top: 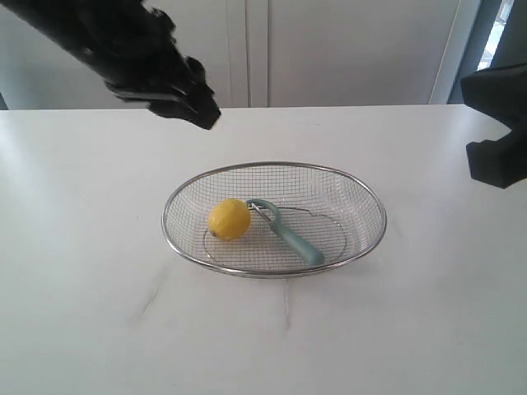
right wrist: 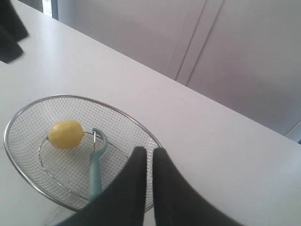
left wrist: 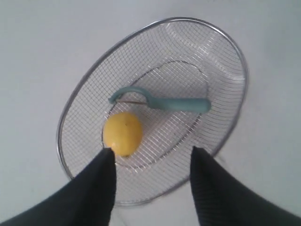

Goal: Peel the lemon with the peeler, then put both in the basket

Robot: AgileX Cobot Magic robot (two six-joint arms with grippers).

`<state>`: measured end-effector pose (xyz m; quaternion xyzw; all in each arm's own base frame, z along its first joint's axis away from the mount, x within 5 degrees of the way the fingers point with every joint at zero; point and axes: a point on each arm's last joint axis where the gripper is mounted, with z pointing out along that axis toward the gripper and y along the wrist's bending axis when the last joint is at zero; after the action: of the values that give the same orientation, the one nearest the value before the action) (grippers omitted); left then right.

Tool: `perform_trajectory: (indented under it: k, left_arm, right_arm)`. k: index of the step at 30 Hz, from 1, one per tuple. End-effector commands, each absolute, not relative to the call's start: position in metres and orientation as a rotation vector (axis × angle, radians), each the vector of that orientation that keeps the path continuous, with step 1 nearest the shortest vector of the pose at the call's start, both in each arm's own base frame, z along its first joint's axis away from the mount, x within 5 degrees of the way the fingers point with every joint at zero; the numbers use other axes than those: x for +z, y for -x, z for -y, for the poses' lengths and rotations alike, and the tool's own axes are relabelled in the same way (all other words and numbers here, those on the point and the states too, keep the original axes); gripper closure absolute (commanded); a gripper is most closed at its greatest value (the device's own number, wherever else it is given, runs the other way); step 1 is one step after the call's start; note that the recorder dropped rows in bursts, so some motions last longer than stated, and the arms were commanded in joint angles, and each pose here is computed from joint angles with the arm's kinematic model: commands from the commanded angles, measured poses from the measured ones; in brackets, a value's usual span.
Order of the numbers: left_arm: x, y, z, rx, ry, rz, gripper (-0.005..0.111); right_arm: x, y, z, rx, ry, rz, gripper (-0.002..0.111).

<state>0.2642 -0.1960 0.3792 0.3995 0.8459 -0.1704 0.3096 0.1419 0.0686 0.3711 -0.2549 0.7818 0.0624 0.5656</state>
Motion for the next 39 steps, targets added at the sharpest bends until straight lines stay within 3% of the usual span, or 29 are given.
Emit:
perform_trajectory:
  k: [1,4,8,12,14,17,26,39]
  left_arm:
    - [0.427,-0.204,0.155,-0.437,-1.044,-2.217,0.069]
    - [0.446,-0.166,0.123,-0.36,-0.951,-2.177,0.077]
    - [0.455,-0.113,0.072,-0.237,-0.746,-2.14,0.079]
    - [0.445,-0.062,0.031,-0.249,-0.561,-2.021,0.08]
    - [0.43,-0.049,0.021,-0.252,-0.531,-1.982,0.089]
    - [0.402,-0.045,0.018,-0.238,-0.537,-1.98,0.107]
    - [0.321,-0.064,0.03,-0.166,-0.624,-2.165,0.107]
    - [0.316,-0.064,0.03,-0.161,-0.631,-2.188,0.107]
  right_arm:
    - [0.37,-0.142,-0.068,0.151,0.588,-1.831,0.103]
    - [0.37,-0.142,-0.068,0.155,0.582,-1.833,0.103]
    - [0.37,-0.142,-0.068,0.155,0.582,-1.833,0.103]
    - [0.37,-0.142,-0.068,0.155,0.582,-1.833,0.103]
    - [0.37,-0.142,-0.068,0.155,0.582,-1.833,0.103]
    - [0.371,-0.142,-0.069,0.156,0.582,-1.83,0.103]
    - [0.372,-0.141,-0.068,0.158,0.579,-1.82,0.103]
    - [0.373,-0.14,-0.067,0.158,0.577,-1.816,0.103]
